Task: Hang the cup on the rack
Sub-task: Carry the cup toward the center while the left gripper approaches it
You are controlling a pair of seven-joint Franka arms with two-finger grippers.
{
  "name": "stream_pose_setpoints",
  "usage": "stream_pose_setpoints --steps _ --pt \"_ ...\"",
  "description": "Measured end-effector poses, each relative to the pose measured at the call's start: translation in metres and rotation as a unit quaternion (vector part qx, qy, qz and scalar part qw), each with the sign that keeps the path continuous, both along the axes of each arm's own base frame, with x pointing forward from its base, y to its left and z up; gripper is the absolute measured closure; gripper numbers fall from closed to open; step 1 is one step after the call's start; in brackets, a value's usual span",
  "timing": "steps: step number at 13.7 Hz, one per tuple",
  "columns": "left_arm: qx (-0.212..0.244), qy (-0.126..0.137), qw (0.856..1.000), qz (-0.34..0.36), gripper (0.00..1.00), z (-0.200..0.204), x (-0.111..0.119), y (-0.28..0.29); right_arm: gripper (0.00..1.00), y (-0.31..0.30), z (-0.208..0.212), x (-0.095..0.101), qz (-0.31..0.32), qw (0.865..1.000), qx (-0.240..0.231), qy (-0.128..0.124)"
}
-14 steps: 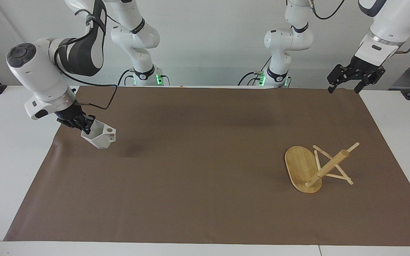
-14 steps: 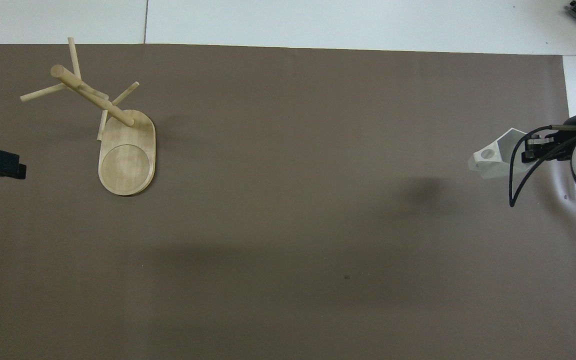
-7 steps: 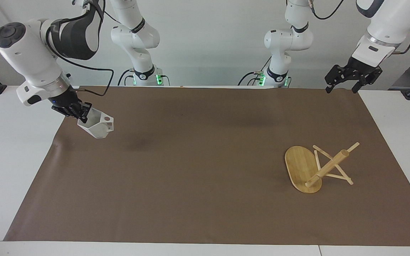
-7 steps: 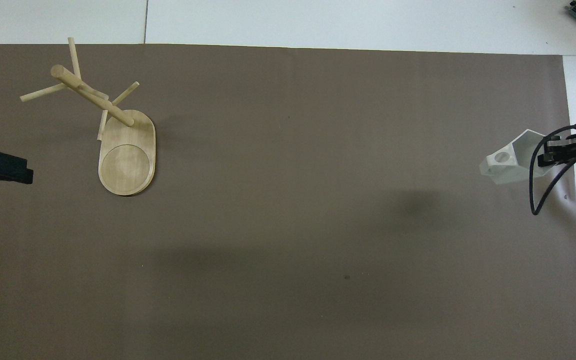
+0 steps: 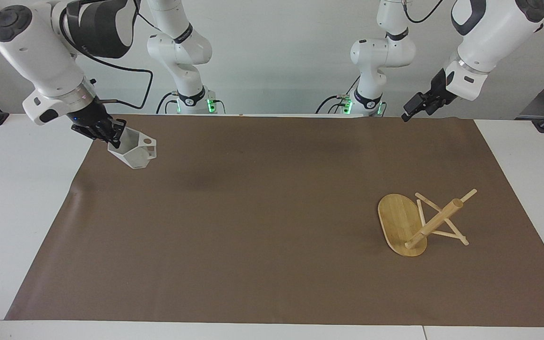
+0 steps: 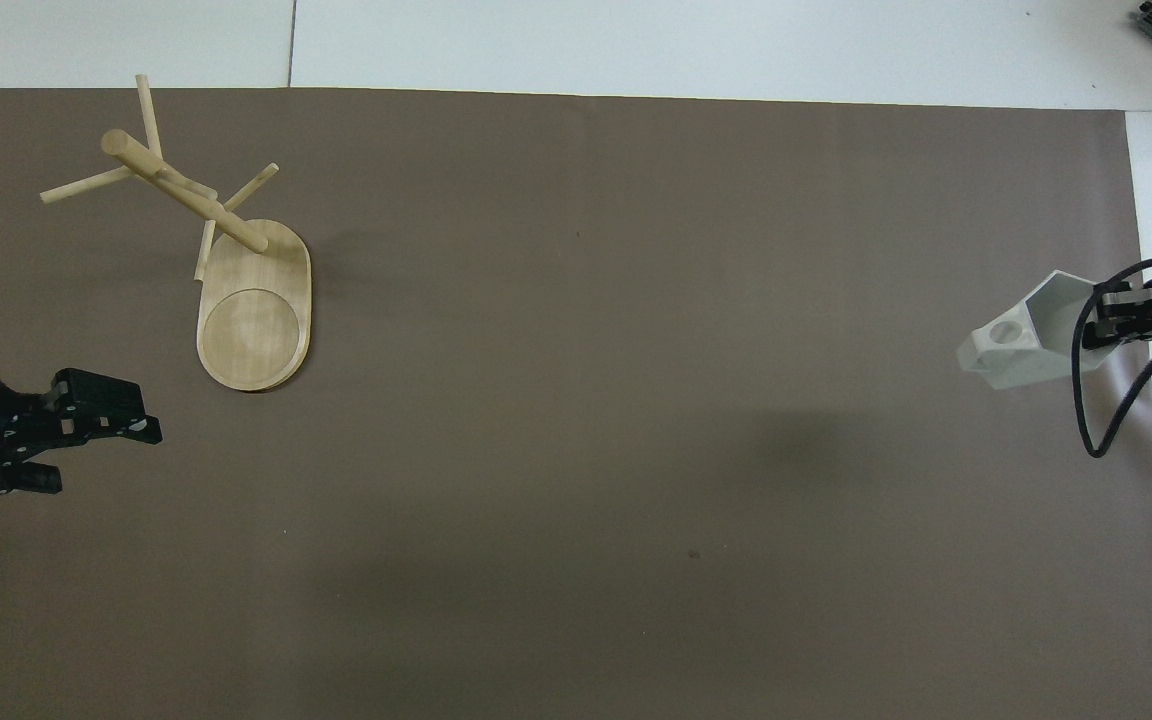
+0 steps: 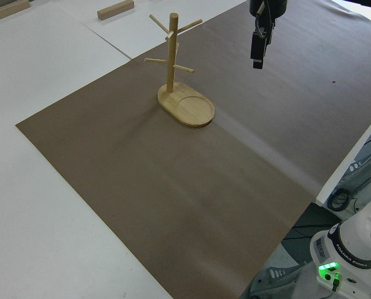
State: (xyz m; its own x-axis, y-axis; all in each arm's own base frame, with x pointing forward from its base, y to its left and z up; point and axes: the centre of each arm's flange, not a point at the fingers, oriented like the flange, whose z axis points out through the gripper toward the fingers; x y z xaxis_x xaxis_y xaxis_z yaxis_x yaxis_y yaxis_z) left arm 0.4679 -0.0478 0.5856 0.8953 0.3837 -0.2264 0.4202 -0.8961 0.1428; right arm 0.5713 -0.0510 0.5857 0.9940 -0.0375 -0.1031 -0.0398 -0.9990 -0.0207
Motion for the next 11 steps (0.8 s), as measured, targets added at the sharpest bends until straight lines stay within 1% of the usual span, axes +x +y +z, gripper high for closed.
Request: stream_pose_setpoints --steps 1,2,3,4,5,7,8,9,10,11 --pt "-0.018 0.010 0.999 0.047 0.00 0.000 -0.002 -0.003 0.93 0.010 0.004 -0.002 0.008 1.000 0.003 0.001" --pt "-0.039 0.019 0.994 0.101 0.00 0.001 -0.001 -0.007 0.93 0.019 0.007 -0.005 0.013 1.000 0.013 0.001" --pt "-0.064 0.025 0.985 0.161 0.00 0.001 0.002 -0.012 0.93 0.028 0.011 -0.007 0.015 0.999 0.030 0.000" --pt "-0.093 0.032 0.970 0.220 0.00 0.002 0.007 -0.017 0.93 0.035 0.014 -0.008 0.013 0.999 0.046 -0.001" --pt "-0.121 0.045 0.953 0.273 0.00 0.002 0.011 -0.023 0.93 0.042 0.015 -0.009 0.006 0.998 0.059 -0.001" --pt "-0.164 0.081 0.920 0.346 0.00 0.005 0.014 -0.031 0.93 0.064 0.016 -0.009 -0.007 0.997 0.071 0.002" --pt "-0.182 0.106 0.901 0.380 0.00 0.008 0.015 -0.035 0.93 0.080 0.016 -0.010 -0.010 0.997 0.078 0.005" --pt "-0.196 0.129 0.882 0.409 0.00 0.012 0.015 -0.040 0.93 0.099 0.017 -0.011 -0.013 0.996 0.087 0.008" --pt "-0.202 0.148 0.866 0.433 0.00 0.014 0.014 -0.049 0.93 0.118 0.018 -0.013 -0.020 0.995 0.100 0.013" --pt "-0.203 0.165 0.854 0.449 0.00 0.016 0.013 -0.062 0.93 0.135 0.020 -0.014 -0.030 0.993 0.114 0.016"
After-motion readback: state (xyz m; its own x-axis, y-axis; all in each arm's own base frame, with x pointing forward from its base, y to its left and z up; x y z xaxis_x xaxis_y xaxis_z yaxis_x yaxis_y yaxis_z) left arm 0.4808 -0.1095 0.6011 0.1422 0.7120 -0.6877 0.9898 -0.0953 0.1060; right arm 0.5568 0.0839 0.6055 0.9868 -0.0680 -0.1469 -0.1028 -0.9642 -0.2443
